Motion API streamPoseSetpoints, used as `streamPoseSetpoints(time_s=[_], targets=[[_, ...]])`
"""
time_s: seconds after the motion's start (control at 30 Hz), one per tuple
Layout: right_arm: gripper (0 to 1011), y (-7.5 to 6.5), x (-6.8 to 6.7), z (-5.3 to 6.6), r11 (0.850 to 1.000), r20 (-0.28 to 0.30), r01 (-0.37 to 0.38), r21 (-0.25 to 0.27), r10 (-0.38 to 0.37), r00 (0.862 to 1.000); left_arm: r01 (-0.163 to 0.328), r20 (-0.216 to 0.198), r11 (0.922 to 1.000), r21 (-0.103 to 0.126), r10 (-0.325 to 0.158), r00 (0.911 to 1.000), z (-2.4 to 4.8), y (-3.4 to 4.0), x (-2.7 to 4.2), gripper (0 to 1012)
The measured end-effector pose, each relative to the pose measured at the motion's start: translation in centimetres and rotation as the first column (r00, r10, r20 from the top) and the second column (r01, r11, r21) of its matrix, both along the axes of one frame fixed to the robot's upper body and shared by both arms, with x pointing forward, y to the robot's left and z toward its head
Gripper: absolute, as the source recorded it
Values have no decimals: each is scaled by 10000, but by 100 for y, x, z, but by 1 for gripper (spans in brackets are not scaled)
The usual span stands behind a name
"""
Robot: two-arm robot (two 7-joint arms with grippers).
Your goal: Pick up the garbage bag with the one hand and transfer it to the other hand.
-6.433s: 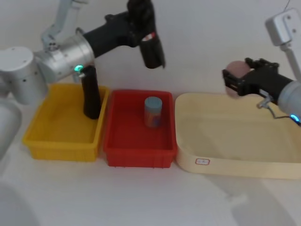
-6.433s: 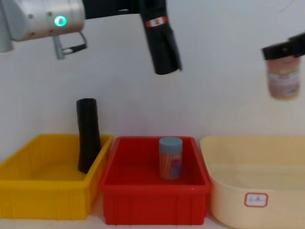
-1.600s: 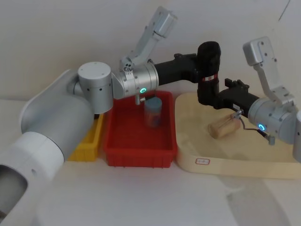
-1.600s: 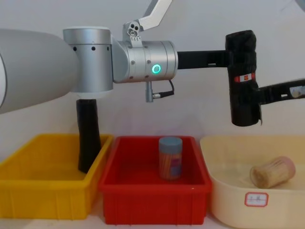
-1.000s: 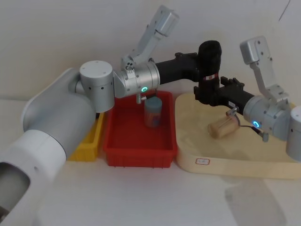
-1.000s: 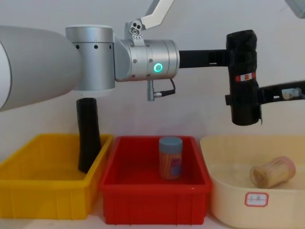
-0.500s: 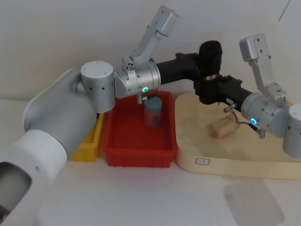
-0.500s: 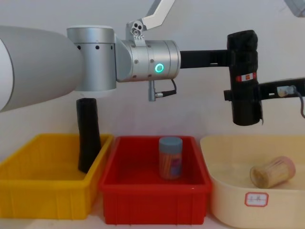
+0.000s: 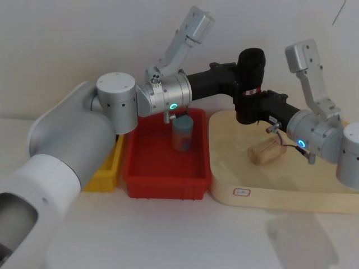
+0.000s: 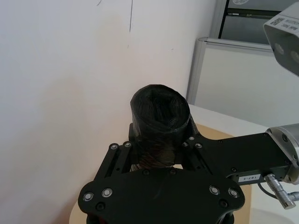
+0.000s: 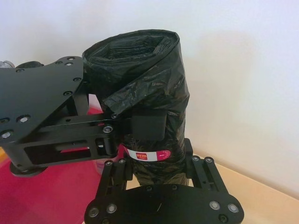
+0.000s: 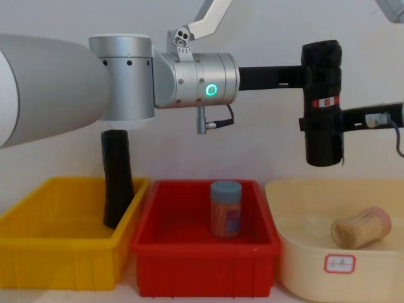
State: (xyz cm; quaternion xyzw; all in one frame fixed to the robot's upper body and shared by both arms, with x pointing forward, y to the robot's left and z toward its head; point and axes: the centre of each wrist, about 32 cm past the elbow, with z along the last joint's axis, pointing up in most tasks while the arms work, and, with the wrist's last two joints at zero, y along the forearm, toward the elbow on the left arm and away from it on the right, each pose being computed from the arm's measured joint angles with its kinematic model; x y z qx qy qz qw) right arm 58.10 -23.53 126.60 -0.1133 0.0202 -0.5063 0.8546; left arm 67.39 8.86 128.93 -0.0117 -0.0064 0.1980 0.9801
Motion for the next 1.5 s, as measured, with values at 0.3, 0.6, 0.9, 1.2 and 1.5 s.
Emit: streamPoseSetpoints(time_s=[0.3, 0.6, 0.9, 1.2, 1.5], targets=[[580, -1, 5, -2, 10000, 8, -3, 18, 3, 10000, 8, -5, 10000, -1, -8, 10000, -1, -3, -1, 379], [576, 2, 8, -1, 10000, 22, -9, 29, 9, 10000, 17, -5, 10000, -3, -17, 10000, -1, -6, -1, 519], [576, 2, 10, 0, 10000, 27, -9, 32, 9, 10000, 14, -8, 10000, -2, -14, 10000, -2, -5, -1, 816], [576, -33, 28, 28, 9997, 79, 254, -15, -254, 9996, 10, -9, 10000, -2, -10, 10000, -2, -4, -1, 1000], [576, -173, 67, 114, 9920, 178, 1263, -79, -1262, 9919, 8, -8, 10000, -1, -8, 10000, -2, -4, -1, 1000]])
